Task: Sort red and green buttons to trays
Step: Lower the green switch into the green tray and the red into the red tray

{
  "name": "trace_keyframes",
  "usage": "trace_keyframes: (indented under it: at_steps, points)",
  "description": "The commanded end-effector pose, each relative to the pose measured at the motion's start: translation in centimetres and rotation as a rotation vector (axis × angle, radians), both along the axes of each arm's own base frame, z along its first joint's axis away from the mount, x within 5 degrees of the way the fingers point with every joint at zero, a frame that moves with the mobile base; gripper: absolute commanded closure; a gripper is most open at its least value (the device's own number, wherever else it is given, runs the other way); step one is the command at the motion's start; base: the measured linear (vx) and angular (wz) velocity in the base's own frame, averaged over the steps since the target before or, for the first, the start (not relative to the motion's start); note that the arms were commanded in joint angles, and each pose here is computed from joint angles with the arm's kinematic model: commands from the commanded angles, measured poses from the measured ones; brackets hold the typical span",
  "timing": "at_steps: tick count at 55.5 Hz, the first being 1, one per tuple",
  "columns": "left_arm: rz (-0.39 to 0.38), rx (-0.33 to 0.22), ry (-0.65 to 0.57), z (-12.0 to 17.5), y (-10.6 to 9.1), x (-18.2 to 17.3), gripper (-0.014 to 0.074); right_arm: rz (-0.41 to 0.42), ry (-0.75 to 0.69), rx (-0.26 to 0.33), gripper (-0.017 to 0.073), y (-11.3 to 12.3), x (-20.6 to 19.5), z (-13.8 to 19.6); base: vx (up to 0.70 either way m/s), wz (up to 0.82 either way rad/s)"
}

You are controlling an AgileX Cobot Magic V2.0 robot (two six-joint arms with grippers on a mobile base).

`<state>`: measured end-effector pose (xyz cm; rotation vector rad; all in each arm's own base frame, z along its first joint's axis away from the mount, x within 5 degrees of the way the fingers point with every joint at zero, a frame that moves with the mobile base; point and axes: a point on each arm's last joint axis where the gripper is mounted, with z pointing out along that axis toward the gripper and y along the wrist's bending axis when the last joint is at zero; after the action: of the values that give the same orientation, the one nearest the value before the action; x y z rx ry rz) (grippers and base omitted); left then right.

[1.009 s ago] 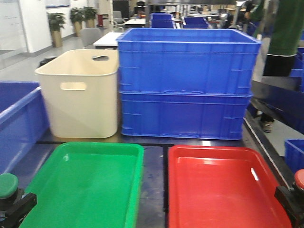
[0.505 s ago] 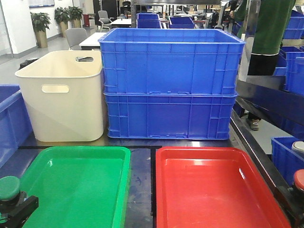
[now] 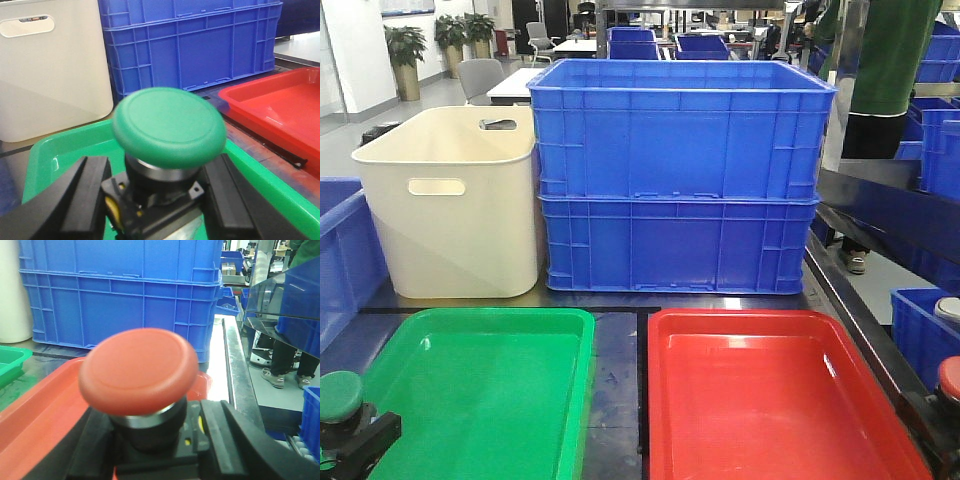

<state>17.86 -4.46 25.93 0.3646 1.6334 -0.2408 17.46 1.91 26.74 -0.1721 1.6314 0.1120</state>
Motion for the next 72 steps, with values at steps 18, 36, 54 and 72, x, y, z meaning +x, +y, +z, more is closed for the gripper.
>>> trace_keyframes:
  at_steps: [18, 36, 54, 72]
  points:
    - [-0.039, -0.082, -0.119, 2.0, -0.4, 0.1, 0.059, 0.033, -0.114, 0.019, 0.0567, 0.3, 0.9, 1.6, 0.0, 0.0]
    - [-0.012, -0.099, -0.009, 1.1, -0.9, 5.9, 0.059, 0.209, -0.041, -0.035, 0.0567, 2.0, 7.1, 0.0, 0.0, 0.0]
    - [-0.085, -0.152, 0.033, -3.2, -2.4, 12.9, 0.0589, 0.314, 0.029, 0.008, 0.0566, 3.0, 12.5, -3.8, 0.0, 0.0]
    - [-0.081, -0.113, 0.084, -5.2, -2.6, 14.2, 0.0404, 0.328, 0.041, -0.081, 0.0377, 3.1, 13.0, -5.5, 0.0, 0.0]
